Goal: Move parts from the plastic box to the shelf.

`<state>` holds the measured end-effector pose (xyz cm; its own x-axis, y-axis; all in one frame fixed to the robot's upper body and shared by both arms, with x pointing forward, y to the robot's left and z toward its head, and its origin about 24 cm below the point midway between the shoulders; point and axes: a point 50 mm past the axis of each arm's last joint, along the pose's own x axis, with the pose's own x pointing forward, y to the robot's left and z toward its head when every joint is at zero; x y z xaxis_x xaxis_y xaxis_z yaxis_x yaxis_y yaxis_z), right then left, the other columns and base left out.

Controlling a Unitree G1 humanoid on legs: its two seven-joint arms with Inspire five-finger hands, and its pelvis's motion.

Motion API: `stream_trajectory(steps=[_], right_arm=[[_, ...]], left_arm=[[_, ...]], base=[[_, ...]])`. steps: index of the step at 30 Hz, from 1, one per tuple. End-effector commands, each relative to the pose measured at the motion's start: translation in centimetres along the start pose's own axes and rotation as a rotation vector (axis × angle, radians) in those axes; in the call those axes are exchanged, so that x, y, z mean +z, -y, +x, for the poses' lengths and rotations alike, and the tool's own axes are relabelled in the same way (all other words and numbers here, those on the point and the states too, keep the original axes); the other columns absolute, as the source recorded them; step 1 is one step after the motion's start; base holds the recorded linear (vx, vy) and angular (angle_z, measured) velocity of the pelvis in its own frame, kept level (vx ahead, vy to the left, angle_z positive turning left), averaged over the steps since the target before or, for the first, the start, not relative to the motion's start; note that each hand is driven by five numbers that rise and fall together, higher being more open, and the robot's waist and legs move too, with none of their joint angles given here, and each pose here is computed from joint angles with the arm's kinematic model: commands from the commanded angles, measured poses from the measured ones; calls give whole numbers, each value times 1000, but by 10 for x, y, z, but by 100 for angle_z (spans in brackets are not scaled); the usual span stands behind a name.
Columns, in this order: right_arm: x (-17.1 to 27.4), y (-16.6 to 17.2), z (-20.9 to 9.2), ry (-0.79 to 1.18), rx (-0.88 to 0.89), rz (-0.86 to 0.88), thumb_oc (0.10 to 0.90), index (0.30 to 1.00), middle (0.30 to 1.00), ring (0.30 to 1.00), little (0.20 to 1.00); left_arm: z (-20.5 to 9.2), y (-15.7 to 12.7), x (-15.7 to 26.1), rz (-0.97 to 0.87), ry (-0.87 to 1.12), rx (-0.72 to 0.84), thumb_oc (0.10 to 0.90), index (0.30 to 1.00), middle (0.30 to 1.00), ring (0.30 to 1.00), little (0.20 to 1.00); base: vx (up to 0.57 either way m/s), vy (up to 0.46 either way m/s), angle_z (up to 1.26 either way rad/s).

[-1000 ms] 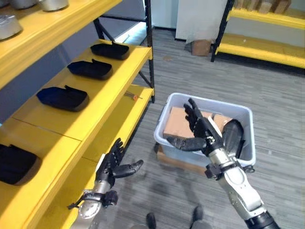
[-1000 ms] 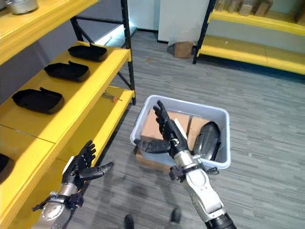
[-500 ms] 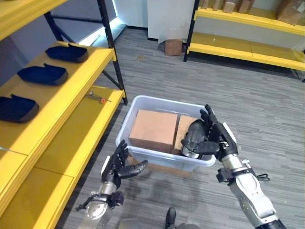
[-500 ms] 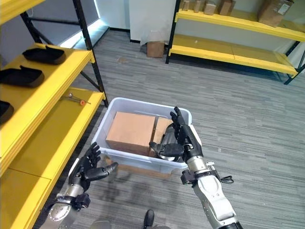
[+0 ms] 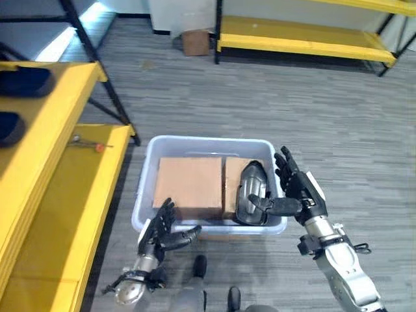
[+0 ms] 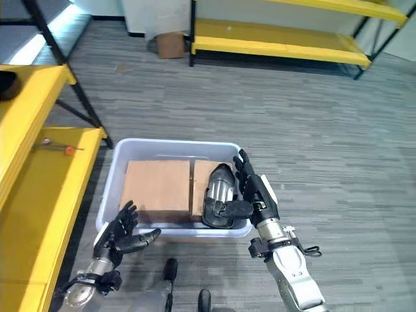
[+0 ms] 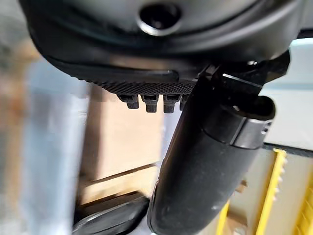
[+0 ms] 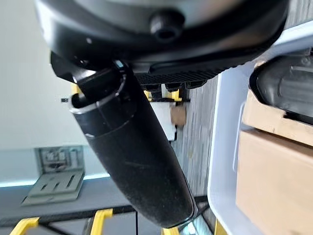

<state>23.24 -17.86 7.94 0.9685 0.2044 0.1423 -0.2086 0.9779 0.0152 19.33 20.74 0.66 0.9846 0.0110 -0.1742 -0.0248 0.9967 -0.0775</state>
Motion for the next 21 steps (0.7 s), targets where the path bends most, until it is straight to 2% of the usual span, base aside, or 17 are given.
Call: stream_trajectory(steps=[1, 9, 13, 21], right_arm=[[43, -11, 13, 245, 79, -3, 900, 1000, 1000, 1000, 1000], [46, -29, 24, 261, 159, -17, 900, 1000, 1000, 1000, 1000], [56, -34, 34, 303, 169, -53, 900, 1000, 1000, 1000, 1000], [54, -31, 29, 280, 169, -28, 900, 1000, 1000, 1000, 1000]], left_arm=[[-7, -11, 36, 73, 184, -23, 900, 1000, 1000, 1000, 1000], [-3, -22, 54, 159, 242, 15, 900, 1000, 1000, 1000, 1000], [-1, -24, 56, 136, 255, 44, 900, 1000, 1000, 1000, 1000], [-5, -22, 53, 70, 250, 61, 900, 1000, 1000, 1000, 1000]], base=[[156, 200, -21], [62, 126, -30], [45, -140, -18], [1, -194, 33]])
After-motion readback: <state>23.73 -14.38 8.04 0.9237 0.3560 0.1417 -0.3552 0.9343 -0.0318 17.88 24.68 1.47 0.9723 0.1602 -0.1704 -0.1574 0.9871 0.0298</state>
